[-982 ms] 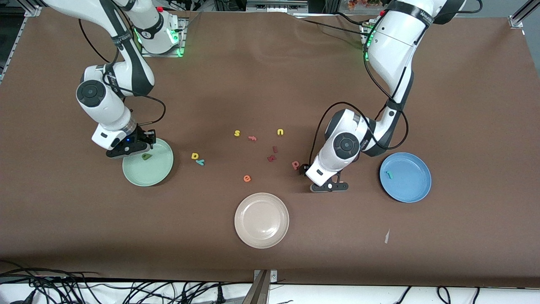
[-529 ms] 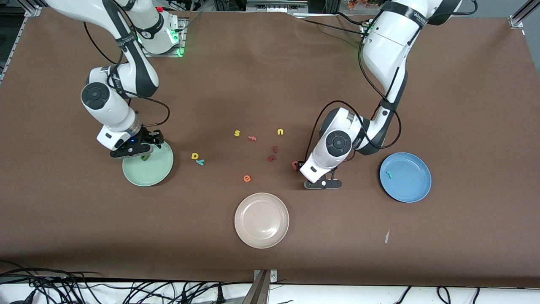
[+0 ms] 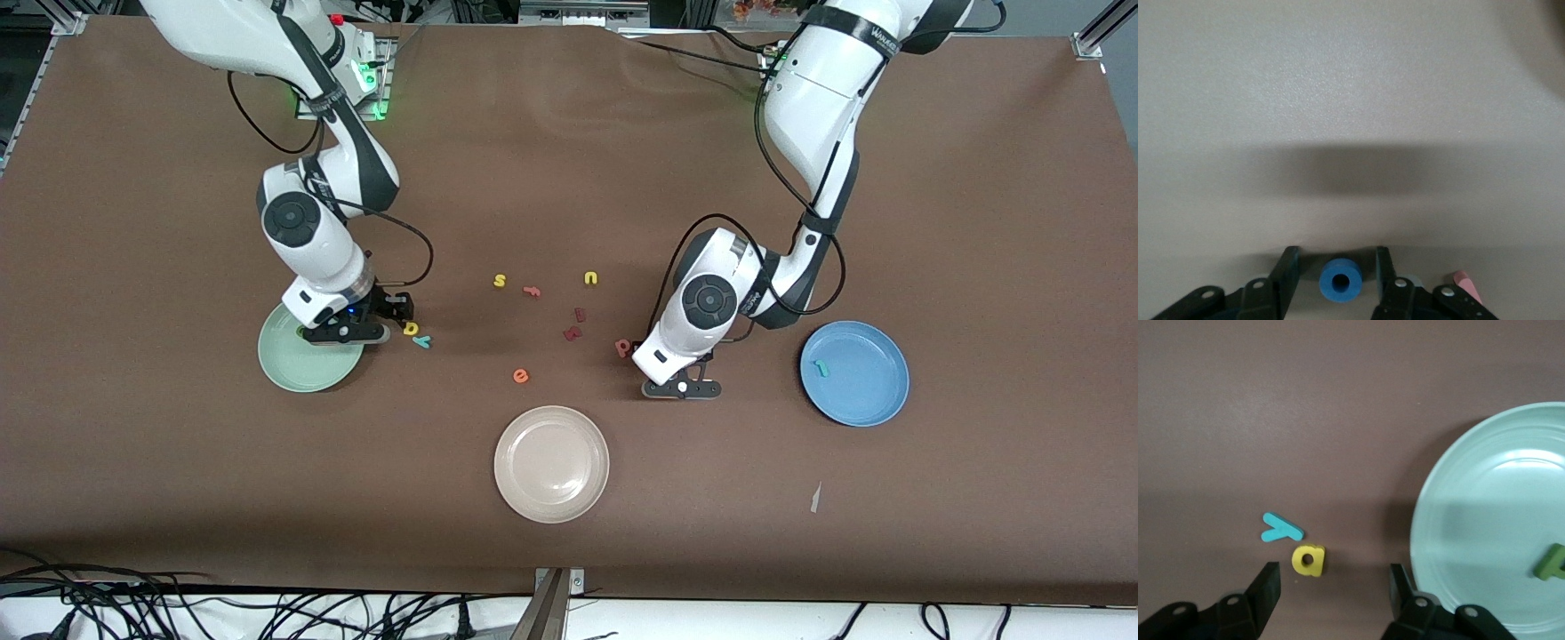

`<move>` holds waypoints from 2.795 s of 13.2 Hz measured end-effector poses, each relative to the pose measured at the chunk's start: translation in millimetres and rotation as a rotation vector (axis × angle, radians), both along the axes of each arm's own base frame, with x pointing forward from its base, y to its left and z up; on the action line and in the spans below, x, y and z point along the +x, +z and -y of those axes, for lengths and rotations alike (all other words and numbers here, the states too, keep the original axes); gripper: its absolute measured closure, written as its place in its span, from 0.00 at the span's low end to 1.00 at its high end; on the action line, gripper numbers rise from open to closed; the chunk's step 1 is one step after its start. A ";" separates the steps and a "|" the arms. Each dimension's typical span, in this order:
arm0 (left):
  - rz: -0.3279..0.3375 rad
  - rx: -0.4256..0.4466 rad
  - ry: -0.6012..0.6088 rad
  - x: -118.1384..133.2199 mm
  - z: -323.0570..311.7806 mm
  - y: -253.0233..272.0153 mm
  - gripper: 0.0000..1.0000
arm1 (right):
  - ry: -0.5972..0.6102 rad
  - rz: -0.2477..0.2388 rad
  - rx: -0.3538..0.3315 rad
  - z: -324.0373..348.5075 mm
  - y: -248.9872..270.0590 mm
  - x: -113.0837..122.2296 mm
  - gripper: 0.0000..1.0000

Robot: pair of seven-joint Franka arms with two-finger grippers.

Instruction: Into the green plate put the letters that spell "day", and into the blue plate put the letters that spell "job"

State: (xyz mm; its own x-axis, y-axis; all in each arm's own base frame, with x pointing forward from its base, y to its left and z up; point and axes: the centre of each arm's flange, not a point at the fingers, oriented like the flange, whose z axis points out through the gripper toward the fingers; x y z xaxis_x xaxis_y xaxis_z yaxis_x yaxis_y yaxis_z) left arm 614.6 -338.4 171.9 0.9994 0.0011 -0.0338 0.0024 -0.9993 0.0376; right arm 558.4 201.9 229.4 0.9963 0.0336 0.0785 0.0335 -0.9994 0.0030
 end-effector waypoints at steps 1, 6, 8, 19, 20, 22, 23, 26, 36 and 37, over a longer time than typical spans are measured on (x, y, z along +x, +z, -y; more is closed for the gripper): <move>-0.002 0.001 0.000 -0.2 -0.1 -0.1 0.46 | -0.012 -0.003 0.001 -4.5 -6.4 2.4 0.26; -0.023 0.012 -0.003 -1.3 -0.7 0.2 0.50 | -0.047 -0.012 0.008 -24.5 -36.0 -3.0 0.26; -0.025 0.014 -0.003 -1.4 -1.1 0.3 0.53 | -0.050 -0.010 0.011 -24.2 -44.0 -5.3 0.26; -0.073 0.042 -0.043 7.0 -10.2 14.5 0.72 | -0.049 0.009 0.024 -19.8 -56.7 -18.6 0.42; -0.089 0.047 -0.076 17.0 -20.5 28.2 0.72 | -0.048 0.010 0.026 -20.6 -55.7 -18.7 0.48; -0.108 0.043 -0.156 38.0 -59.1 54.6 0.72 | -0.046 0.014 0.028 -21.8 -54.2 -18.7 0.58; -0.122 0.038 -0.202 47.7 -87.5 65.6 0.72 | -0.045 0.014 0.028 -22.0 -53.8 -18.8 0.63; -0.138 0.003 -0.348 72.8 -181.7 80.0 0.72 | -0.044 0.016 0.028 -22.3 -52.7 -18.8 0.69; -0.151 -0.005 -0.534 85.3 -287.1 69.8 0.33 | 0.124 -0.030 -0.045 61.7 27.8 6.1 0.72; -0.149 -0.011 -0.521 85.3 -284.8 70.0 0.22 | 0.143 -0.032 -0.053 81.8 29.6 10.4 0.71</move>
State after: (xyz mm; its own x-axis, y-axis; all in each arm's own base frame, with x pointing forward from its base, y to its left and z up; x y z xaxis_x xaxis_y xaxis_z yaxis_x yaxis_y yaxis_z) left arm 699.8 -53.6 241.9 0.8517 -0.4949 -0.1725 -0.4876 -0.8689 0.0852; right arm 568.8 120.0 259.0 0.9830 0.1790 0.0412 0.1769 -0.9829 0.0518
